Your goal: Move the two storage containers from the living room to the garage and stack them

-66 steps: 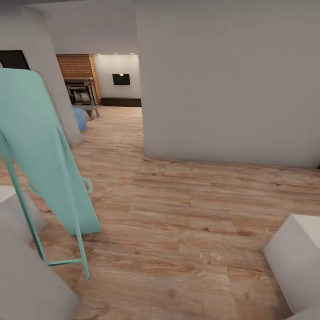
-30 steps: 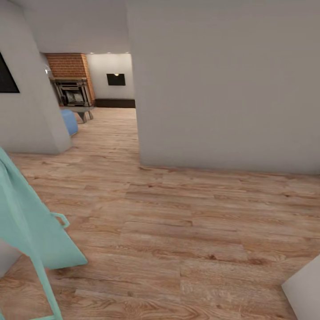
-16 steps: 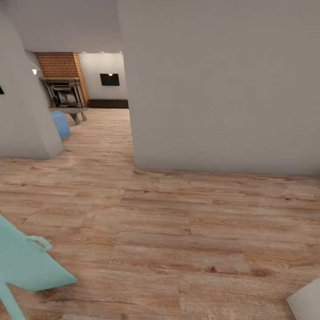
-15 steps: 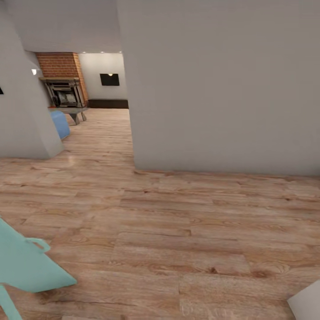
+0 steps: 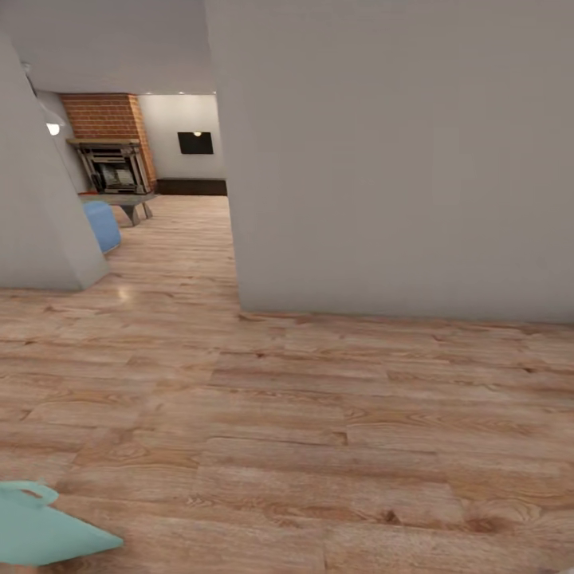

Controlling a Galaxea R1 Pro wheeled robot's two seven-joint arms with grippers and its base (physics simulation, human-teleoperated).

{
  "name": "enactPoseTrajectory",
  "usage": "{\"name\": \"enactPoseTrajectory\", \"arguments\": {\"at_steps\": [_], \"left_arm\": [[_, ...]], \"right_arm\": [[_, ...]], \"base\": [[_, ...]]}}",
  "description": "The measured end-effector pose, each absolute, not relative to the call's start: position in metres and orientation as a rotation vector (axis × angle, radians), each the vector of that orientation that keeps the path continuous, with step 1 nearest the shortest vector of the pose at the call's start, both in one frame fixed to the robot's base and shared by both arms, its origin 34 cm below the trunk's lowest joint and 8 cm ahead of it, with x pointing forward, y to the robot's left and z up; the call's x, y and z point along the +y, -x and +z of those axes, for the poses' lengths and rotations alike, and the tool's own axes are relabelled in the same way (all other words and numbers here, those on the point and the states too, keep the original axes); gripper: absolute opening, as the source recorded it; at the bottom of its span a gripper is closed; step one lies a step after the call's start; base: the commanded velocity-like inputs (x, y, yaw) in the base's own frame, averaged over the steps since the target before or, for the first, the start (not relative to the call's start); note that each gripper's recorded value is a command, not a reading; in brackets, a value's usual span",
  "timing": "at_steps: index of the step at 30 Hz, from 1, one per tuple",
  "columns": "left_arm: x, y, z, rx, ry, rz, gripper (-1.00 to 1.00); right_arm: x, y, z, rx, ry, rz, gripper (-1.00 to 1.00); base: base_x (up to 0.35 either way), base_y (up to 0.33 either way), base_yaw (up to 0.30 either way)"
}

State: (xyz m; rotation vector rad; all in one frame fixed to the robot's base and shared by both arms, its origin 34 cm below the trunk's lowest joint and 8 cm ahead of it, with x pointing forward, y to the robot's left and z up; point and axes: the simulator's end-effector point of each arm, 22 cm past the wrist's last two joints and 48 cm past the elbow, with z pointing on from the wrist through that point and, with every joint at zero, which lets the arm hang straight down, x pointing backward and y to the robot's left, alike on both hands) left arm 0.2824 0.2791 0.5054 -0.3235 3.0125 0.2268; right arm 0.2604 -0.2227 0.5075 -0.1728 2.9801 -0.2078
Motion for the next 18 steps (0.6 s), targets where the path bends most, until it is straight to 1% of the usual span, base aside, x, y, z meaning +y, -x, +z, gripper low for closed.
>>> {"name": "enactPoseTrajectory", "arguments": {"at_steps": [18], "left_arm": [[0.2791,-0.2824,0.5054,3.013,0.323,0.227,1.00]], "right_arm": [[-0.2228,-0.2610,0.5076,2.979,0.166,-0.208,1.00]], "base": [[0.322,0.000,0.000]]}}
